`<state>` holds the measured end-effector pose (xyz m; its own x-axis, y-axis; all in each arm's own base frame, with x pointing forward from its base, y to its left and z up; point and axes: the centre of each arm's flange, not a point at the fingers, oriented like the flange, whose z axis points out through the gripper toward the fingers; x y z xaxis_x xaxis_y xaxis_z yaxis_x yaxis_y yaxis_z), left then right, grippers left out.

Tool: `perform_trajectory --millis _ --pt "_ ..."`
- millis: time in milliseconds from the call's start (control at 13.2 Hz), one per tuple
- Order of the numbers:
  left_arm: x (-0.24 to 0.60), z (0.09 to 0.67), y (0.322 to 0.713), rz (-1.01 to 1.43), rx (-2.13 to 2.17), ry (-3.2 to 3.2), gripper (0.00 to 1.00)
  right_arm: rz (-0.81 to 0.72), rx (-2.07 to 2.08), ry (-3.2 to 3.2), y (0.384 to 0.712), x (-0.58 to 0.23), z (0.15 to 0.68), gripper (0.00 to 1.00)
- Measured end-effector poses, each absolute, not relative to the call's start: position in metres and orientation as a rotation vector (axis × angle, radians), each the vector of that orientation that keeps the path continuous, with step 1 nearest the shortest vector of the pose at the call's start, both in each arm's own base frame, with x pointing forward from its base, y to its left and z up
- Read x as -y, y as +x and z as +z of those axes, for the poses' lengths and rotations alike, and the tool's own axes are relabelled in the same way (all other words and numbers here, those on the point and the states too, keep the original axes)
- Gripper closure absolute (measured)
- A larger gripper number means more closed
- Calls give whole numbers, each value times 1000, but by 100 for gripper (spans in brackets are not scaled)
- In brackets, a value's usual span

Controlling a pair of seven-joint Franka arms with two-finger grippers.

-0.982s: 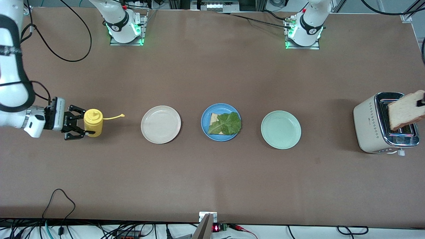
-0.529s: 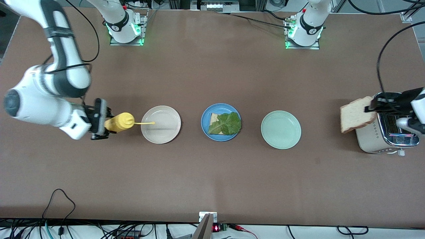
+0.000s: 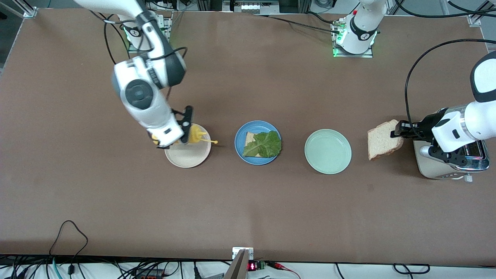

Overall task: Make sandwich in blue plate with both arms
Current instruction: 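Squeeze the yellow bottle over the lettuce on the blue plate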

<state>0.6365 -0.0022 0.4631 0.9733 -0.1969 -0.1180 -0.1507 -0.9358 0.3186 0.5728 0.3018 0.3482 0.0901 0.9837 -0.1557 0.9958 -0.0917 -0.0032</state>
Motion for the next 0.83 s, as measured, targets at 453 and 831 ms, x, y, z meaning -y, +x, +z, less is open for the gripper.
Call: perform_trajectory --millis 453,831 --pt "-4 460 641 -178 235 2809 88 -187 -1936 2210 545 -397 302 40" --pt "-5 461 643 -152 227 2812 88 -191 -1889 2222 549 -407 286 40"
